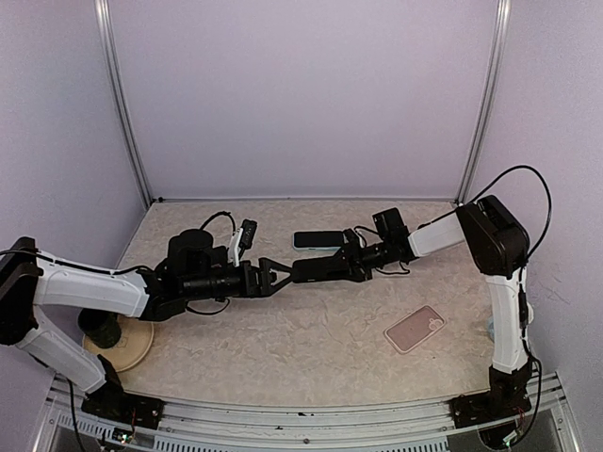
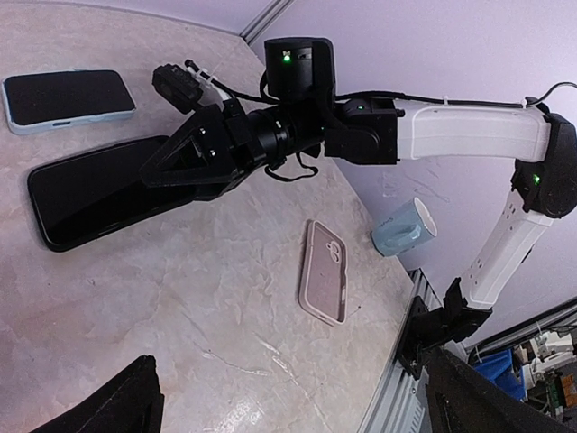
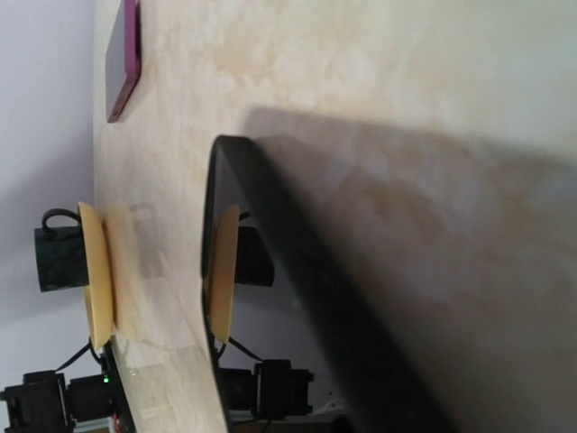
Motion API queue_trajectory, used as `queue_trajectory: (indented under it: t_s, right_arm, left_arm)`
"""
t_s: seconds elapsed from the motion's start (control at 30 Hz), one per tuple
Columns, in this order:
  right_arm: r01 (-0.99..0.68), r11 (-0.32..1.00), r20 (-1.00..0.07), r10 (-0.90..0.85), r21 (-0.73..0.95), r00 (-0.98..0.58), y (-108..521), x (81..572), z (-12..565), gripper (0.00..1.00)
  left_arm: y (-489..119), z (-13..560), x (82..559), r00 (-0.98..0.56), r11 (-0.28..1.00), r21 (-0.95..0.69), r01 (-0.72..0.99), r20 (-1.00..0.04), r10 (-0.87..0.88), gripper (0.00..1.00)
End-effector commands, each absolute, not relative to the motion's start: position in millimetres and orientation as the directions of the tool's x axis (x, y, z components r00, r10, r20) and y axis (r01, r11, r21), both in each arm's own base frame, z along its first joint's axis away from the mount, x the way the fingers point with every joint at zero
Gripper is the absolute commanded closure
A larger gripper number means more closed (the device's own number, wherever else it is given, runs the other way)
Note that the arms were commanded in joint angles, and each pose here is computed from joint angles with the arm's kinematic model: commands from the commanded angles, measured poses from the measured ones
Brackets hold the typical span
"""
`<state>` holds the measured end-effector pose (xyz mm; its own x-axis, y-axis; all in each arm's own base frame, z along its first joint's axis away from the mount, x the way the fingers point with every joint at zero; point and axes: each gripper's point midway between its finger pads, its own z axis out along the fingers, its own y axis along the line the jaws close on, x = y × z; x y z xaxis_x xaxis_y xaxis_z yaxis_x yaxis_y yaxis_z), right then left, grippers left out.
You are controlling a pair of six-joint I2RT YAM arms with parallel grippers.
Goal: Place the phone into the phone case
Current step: Place the phone with the phone case at the center of the board.
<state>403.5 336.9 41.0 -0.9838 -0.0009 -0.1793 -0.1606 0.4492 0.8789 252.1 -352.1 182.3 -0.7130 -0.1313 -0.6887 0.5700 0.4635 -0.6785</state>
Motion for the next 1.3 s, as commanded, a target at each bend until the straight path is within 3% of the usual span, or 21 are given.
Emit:
queue_trajectory:
  t_s: [0.0,0.93,1.27]
  right_arm:
    - [-0.157,0.525,-0.203,0.032,0.836,-0.979,318.5,416.1,36.3,0.48]
    - [-0.138,0.663,-0.259,0.087,0.736,-0.962,277.0,429.1,33.2,0.41]
    - [-0.152,0.715,-0.309,0.094,0.682,-0.946,254.3,425.1,45.3,0.28]
  left_arm:
    - [-353.7,185.6,254.8,-0.708,0.448,-0.681,0.579,-0.693,-0.138,0.01]
    - [-350.6,178.4,253.2,-0.712,0.447,-0.685,0.575,-0.688,-0.138,0.01]
    - [-350.3,173.3,250.1,-0.721,0.438,-0.693,0.572,-0.680,-0.134,0.01]
